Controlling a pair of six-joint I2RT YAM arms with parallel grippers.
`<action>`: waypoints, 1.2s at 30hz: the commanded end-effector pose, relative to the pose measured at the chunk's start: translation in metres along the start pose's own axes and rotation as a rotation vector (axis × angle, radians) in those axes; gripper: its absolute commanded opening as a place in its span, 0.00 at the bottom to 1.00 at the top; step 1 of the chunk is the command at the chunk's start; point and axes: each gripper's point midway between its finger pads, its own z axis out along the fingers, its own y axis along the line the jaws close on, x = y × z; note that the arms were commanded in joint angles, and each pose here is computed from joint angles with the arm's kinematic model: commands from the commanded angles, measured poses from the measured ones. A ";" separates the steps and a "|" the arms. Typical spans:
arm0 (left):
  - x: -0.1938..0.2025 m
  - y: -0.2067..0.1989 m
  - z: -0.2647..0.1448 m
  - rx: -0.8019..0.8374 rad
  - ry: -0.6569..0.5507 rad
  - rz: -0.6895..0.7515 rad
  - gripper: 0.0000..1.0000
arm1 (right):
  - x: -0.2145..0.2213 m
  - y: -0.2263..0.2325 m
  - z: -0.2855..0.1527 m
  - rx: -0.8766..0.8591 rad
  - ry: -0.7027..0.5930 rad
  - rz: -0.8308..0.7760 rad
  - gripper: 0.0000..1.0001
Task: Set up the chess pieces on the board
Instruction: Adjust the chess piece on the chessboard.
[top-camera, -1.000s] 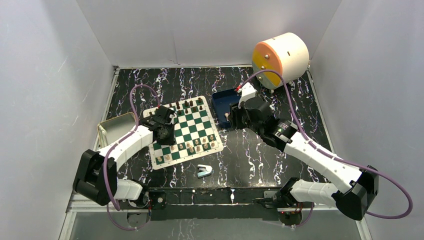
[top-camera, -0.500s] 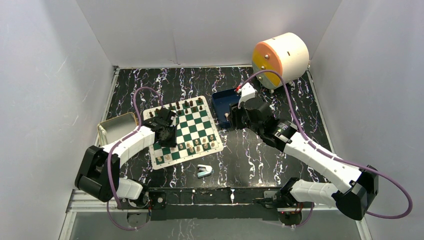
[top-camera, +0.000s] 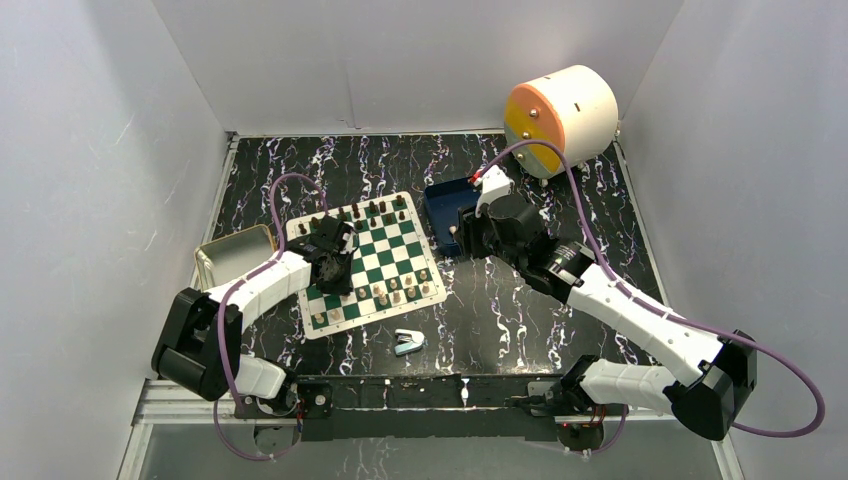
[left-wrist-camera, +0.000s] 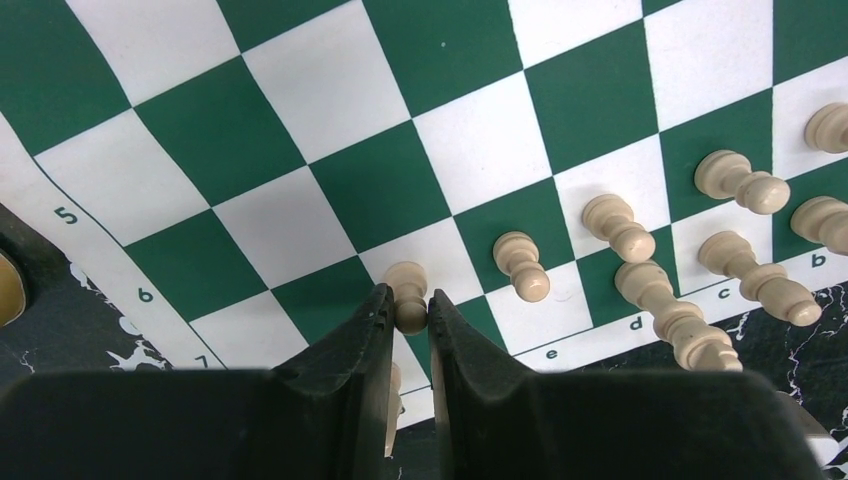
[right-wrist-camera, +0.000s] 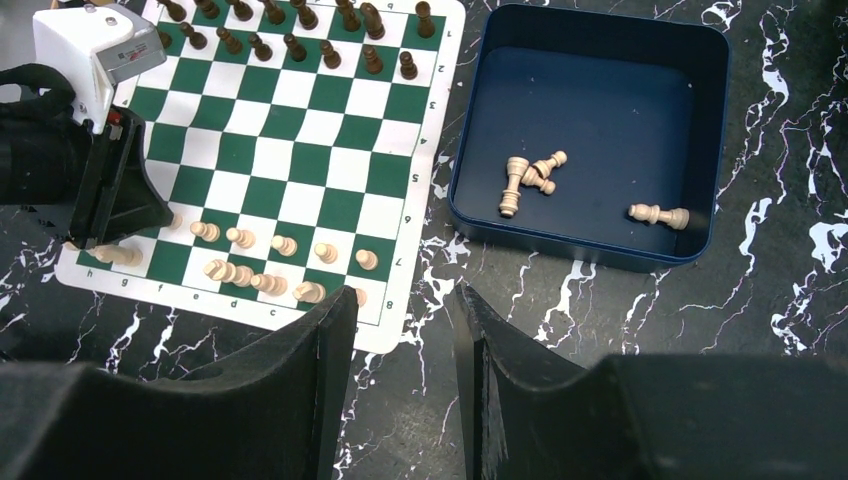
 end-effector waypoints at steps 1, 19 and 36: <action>-0.002 0.003 -0.002 -0.009 -0.003 0.010 0.15 | -0.017 0.004 0.002 -0.014 -0.060 0.006 0.49; -0.001 -0.004 -0.006 0.034 -0.003 0.018 0.12 | -0.008 0.009 0.014 -0.028 -0.023 0.008 0.49; -0.019 -0.015 -0.028 0.094 -0.058 0.021 0.32 | -0.002 0.005 0.035 -0.003 0.020 0.025 0.50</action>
